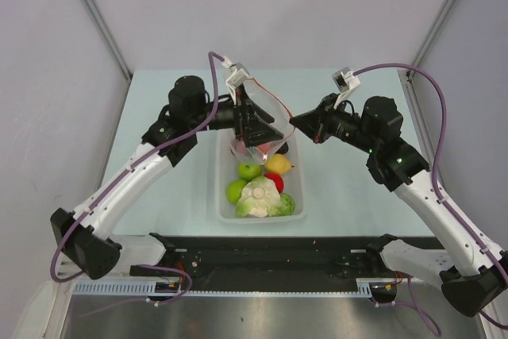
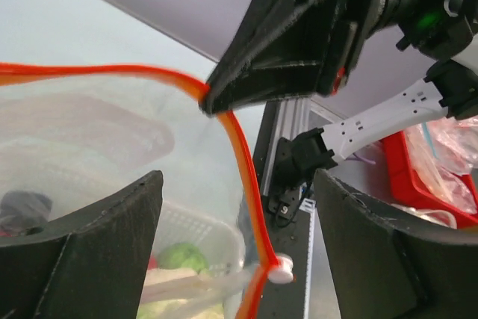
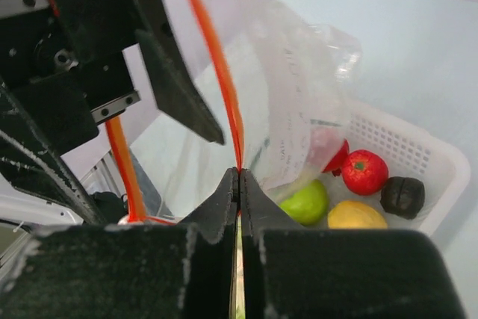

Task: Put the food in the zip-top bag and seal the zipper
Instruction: Place the fake vegetable in the zipper food storage bag, then pick up the fake vegetable from the bin, then place the fake vegetable in the zipper food storage bag, then pick up the fake fruit from the bin.

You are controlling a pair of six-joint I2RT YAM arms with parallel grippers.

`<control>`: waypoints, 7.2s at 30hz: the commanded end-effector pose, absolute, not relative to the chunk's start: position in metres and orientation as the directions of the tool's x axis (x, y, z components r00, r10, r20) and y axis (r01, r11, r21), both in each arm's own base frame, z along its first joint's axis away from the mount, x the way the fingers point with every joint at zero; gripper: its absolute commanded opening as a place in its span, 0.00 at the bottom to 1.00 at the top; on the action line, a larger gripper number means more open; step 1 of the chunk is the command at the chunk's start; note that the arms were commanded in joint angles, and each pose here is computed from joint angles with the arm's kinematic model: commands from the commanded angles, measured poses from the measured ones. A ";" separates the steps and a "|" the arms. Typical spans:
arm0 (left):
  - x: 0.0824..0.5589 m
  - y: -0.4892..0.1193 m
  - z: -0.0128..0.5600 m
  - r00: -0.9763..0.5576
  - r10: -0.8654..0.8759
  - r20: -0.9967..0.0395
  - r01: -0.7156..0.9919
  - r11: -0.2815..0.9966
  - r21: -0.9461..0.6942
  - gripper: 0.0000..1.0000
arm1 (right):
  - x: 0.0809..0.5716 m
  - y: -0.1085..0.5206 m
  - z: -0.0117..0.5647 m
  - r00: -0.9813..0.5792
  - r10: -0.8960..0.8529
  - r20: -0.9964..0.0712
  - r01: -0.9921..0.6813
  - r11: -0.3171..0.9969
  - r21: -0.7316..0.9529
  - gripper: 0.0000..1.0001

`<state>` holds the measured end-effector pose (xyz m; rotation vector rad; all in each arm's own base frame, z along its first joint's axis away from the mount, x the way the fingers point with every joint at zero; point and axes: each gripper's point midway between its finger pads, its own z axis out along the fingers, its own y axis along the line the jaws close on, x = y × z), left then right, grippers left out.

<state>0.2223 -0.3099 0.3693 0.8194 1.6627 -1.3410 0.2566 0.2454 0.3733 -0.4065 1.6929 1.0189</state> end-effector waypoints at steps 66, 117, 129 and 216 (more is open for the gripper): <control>0.172 -0.286 0.109 -0.127 0.726 -0.676 0.991 0.060 -0.121 0.46 | 0.277 0.128 0.345 -0.280 0.063 -0.958 -0.380 0.909 0.171 0.00; 0.216 -0.381 0.320 0.837 0.308 -0.453 0.489 -0.048 0.871 0.17 | 0.221 0.197 0.372 -0.384 0.149 -0.911 -0.727 0.560 0.398 0.00; 0.223 -0.394 0.287 0.788 0.399 -0.469 0.582 -0.238 0.777 0.52 | 0.212 0.208 0.399 -0.385 0.227 -0.894 -0.759 0.473 0.447 0.00; 0.230 -0.240 0.087 -0.305 0.793 -0.527 0.949 0.297 -0.104 0.54 | 0.281 0.134 0.298 -0.475 0.281 -0.834 -0.353 0.808 0.473 0.00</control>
